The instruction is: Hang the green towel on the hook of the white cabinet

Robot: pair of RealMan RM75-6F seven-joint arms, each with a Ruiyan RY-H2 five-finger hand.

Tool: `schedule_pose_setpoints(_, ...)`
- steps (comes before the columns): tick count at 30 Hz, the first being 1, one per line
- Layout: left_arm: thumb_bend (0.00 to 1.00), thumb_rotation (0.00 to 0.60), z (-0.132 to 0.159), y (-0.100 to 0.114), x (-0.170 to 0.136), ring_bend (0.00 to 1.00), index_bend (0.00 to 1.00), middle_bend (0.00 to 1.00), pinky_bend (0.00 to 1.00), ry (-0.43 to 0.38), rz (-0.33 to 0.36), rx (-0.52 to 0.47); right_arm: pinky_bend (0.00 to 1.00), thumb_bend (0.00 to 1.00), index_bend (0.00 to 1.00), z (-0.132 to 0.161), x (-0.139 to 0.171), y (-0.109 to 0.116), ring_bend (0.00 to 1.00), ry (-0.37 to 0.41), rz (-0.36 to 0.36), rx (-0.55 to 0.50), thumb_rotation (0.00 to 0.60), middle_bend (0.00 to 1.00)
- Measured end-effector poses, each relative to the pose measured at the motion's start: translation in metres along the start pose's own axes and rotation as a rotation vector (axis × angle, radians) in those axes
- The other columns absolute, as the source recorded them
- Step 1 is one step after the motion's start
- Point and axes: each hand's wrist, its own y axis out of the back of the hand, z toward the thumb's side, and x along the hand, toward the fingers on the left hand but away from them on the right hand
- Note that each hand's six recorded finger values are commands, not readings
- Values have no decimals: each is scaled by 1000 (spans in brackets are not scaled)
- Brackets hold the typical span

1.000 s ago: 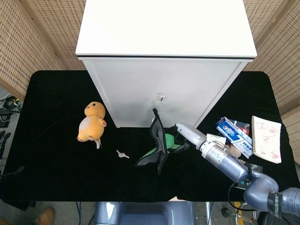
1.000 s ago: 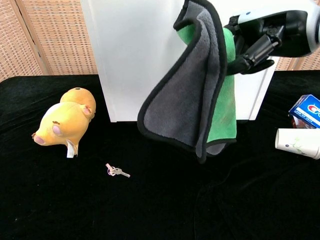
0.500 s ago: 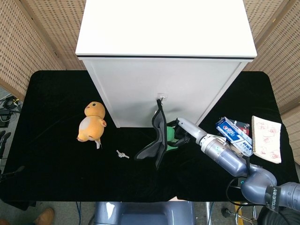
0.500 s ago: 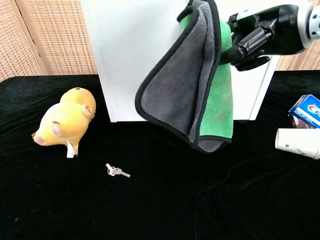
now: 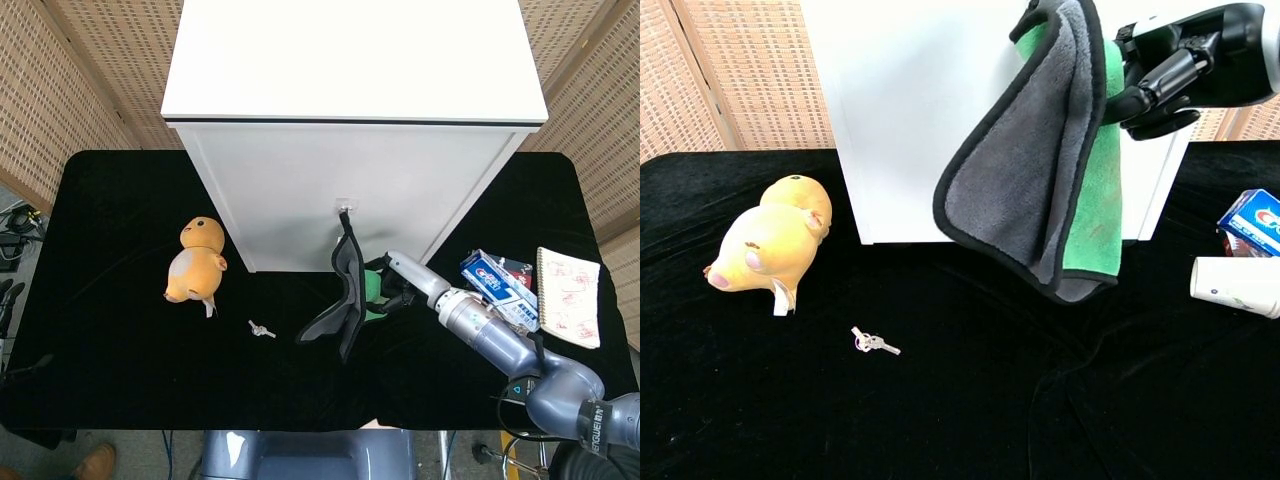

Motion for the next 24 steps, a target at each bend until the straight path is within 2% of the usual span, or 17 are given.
schedule_pose_setpoints(19,0,600,0,-1,0,0,0,0,0,3,0,6,1000,595,809,-13,5,7,1000,-27,9,-50,600,1000)
schedule_pose_setpoints(24,0,600,0,-1,0,0,0,0,0,3,0,6,1000,596,811,-22,5,8,1000,-60,22,-63,600,1000)
